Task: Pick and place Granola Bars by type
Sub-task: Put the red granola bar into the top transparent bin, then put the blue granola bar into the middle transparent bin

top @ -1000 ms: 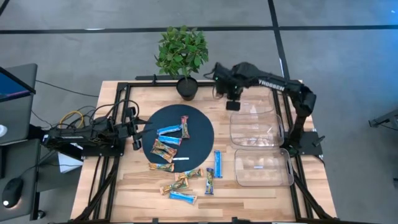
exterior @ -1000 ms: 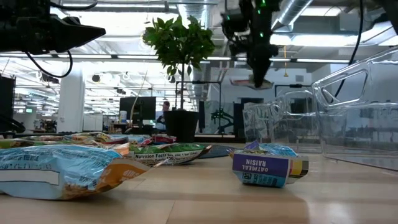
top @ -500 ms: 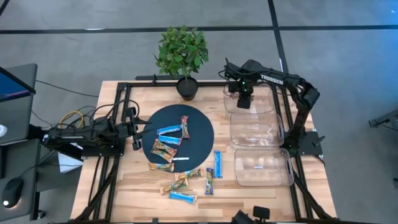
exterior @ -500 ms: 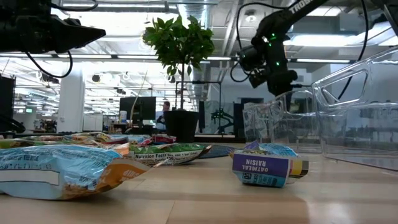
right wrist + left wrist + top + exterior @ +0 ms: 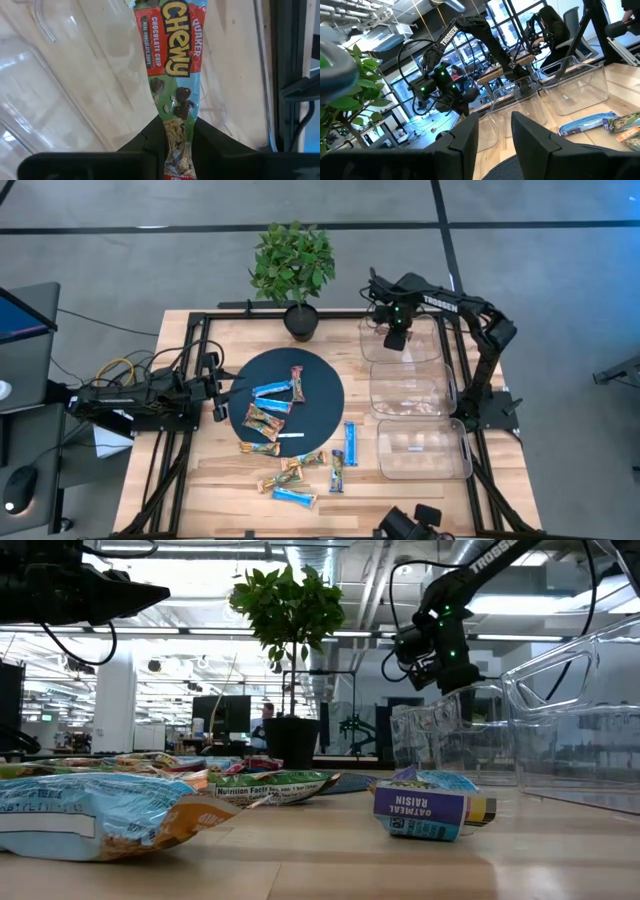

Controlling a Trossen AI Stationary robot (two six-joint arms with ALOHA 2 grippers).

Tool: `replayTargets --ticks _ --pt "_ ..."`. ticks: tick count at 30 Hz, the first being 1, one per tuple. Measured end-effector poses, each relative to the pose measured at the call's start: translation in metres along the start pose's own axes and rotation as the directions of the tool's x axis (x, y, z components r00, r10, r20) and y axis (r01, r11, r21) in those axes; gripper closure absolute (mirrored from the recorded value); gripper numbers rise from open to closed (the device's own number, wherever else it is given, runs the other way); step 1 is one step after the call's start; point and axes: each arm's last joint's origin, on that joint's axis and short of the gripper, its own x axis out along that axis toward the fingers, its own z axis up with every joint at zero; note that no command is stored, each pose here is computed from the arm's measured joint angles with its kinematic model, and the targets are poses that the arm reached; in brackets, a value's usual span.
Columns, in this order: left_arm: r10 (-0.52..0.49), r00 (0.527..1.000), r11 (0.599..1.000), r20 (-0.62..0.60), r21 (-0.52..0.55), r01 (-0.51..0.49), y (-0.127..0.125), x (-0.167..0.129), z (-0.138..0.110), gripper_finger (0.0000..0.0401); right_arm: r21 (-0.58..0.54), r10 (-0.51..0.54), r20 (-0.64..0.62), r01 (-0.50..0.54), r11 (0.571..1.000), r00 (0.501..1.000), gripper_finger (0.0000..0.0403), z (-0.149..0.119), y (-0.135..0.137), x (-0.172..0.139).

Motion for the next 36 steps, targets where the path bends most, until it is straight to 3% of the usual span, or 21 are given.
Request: replayTargets --ticks 13,19,23,25,27,30,36 --pt "0.004 1.0 1.0 0.007 0.008 -0.004 0.0 0.0 0.001 0.0289 -0.003 -0.001 0.003 0.001 1.0 1.0 0.028 -0.001 0.004 -0.007" --pt "0.003 1.0 1.0 0.007 0.01 -0.004 0.0 0.0 0.001 0.0289 -0.074 -0.077 0.172 0.091 0.993 0.982 0.029 -0.004 0.023 -0.047" --pt "0.003 1.0 1.0 0.007 0.01 -0.003 0.0 0.0 0.001 0.0289 -0.148 -0.108 0.328 0.164 0.975 0.938 0.0295 -0.009 0.054 -0.079" --pt "0.003 1.0 1.0 0.007 0.01 -0.003 0.0 0.0 0.001 0.0289 -0.205 -0.067 0.424 0.168 0.964 0.903 0.0295 -0.011 0.074 -0.094" --pt "0.003 1.0 1.0 0.006 0.01 -0.003 0.0 0.0 0.001 0.0289 -0.304 0.039 0.504 0.135 0.943 0.863 0.0295 -0.011 0.098 -0.106" --pt "0.003 1.0 1.0 0.006 0.01 -0.004 0.0 0.0 0.001 0.0289 -0.468 0.187 0.549 0.114 0.876 0.815 0.0295 -0.009 0.136 -0.115" --pt "0.004 1.0 1.0 0.01 0.009 -0.004 0.0 0.0 0.001 0.0289 -0.645 0.296 0.53 0.151 0.75 0.794 0.0295 0.0 0.205 -0.112"
